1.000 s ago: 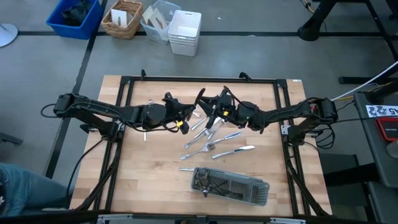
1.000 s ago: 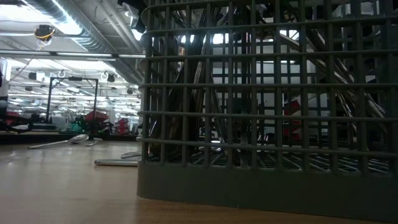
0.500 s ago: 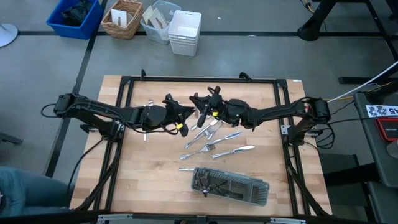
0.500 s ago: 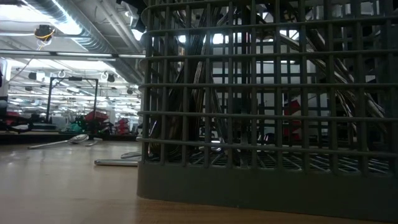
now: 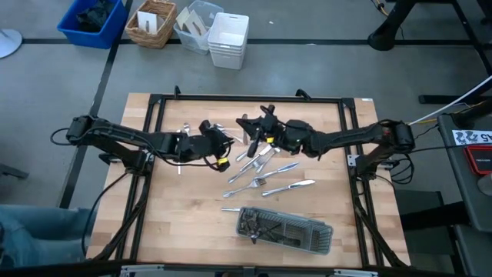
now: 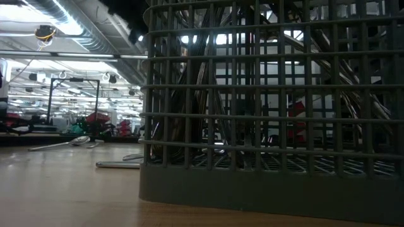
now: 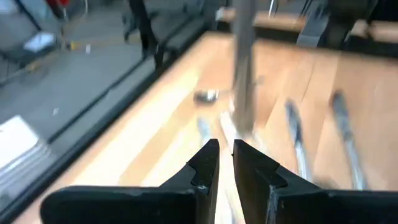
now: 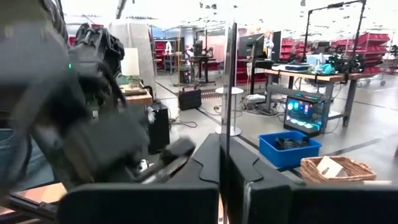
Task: Sort silverware
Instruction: Put the knife into the gray silverware rack
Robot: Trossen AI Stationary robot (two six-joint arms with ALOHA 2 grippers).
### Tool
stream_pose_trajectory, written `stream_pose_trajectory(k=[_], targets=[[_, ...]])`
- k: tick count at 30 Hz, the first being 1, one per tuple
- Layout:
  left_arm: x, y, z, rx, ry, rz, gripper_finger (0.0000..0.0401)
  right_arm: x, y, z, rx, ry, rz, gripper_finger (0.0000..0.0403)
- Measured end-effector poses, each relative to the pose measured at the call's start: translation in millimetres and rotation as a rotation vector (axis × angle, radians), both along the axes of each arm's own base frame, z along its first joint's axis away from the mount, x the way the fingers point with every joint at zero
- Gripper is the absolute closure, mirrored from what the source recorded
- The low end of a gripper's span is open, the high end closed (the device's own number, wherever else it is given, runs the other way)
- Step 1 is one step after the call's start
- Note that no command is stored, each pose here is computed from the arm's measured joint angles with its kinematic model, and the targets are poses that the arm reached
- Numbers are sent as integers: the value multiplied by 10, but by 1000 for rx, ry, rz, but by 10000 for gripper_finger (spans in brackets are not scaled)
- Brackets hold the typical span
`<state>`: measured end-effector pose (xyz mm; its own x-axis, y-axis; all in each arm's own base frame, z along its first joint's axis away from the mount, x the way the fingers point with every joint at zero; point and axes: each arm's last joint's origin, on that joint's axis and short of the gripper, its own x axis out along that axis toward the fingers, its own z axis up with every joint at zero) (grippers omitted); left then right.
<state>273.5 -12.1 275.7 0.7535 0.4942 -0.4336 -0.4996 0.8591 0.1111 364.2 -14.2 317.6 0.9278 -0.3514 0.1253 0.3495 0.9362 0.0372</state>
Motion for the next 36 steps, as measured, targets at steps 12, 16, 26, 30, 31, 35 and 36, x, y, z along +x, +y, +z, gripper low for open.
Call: stream_pose_trajectory(k=[12, 16, 26, 30, 31, 35, 36], targets=[[-139, 17, -256, -16, 184, 32, 361, -500, 589, 661, 34, 15, 246, 401], [-168, 20, -344, -16, 205, 35, 361, -675, 897, 840, 105, -29, 434, 401], [-209, 24, -458, -57, 206, 65, 361, -1019, 1630, 841, 225, 33, 716, 401], [-197, 22, -447, -61, 187, 65, 361, -1055, 1915, 671, 256, 124, 710, 402], [-191, 22, -441, -64, 177, 65, 361, -1060, 1983, 630, 260, 139, 712, 402], [-168, 17, -418, -71, 142, 62, 361, -1084, 2236, 447, 269, 215, 716, 402], [-165, 16, -415, -71, 138, 61, 361, -1094, 2290, 397, 264, 239, 709, 402]])
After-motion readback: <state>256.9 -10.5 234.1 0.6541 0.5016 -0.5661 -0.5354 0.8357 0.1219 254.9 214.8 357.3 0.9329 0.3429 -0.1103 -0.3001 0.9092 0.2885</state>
